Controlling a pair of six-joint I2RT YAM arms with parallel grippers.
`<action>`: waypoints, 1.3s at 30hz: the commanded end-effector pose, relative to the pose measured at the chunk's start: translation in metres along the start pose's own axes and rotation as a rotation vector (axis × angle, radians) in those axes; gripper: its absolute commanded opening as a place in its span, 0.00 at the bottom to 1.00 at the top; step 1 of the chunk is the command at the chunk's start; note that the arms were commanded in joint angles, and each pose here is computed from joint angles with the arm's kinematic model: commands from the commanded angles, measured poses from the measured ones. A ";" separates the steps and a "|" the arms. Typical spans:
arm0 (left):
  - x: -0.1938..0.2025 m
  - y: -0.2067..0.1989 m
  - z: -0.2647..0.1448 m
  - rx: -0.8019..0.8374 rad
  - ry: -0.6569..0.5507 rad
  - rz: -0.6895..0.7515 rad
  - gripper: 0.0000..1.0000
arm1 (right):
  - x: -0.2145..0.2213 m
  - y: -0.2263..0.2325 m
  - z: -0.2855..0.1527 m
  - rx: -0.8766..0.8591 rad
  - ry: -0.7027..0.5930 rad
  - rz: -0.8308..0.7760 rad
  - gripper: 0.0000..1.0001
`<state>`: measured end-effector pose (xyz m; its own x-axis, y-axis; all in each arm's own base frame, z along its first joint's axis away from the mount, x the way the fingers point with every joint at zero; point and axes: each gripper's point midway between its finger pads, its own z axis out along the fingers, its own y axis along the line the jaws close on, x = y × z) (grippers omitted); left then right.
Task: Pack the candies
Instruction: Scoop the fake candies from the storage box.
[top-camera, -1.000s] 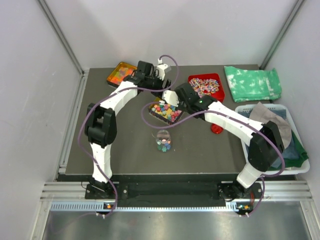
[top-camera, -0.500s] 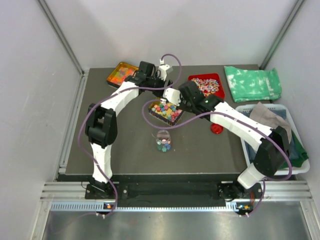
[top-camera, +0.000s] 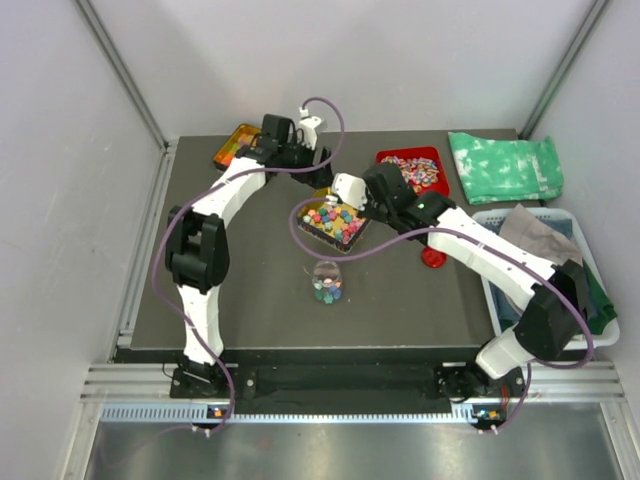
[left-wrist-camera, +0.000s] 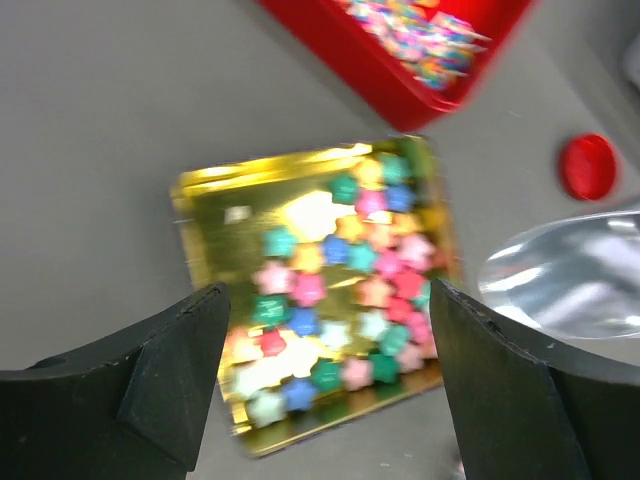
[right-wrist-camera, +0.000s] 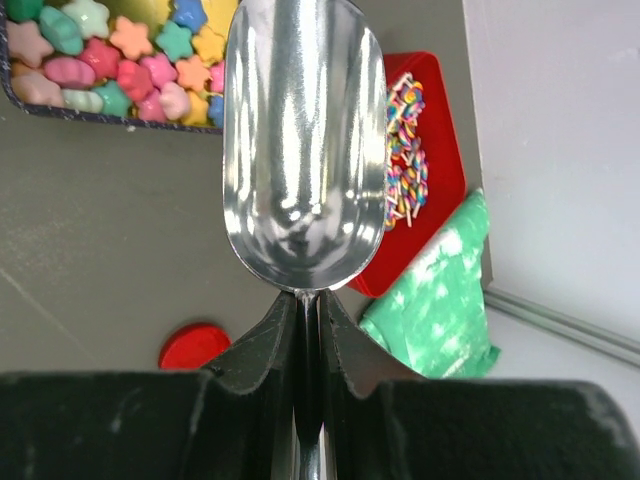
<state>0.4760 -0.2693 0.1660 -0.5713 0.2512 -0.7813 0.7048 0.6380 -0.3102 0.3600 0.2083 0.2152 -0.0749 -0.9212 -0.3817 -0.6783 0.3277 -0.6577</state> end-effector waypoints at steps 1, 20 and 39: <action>-0.025 0.031 -0.013 -0.131 -0.064 0.049 0.84 | -0.004 -0.034 -0.028 0.132 -0.042 0.030 0.00; 0.050 0.076 0.027 -0.265 0.140 0.089 0.68 | 0.010 -0.028 -0.067 0.069 -0.029 -0.064 0.00; 0.053 0.082 0.037 -0.322 0.195 0.166 0.28 | 0.009 -0.019 -0.031 -0.005 0.069 -0.390 0.00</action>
<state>0.5062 -0.2244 0.0585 -0.6080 0.4605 -0.6467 0.6285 0.7769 -0.0377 0.3384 0.1772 0.2232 0.0964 -0.9921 -0.0809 -0.7183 -0.0131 -0.6956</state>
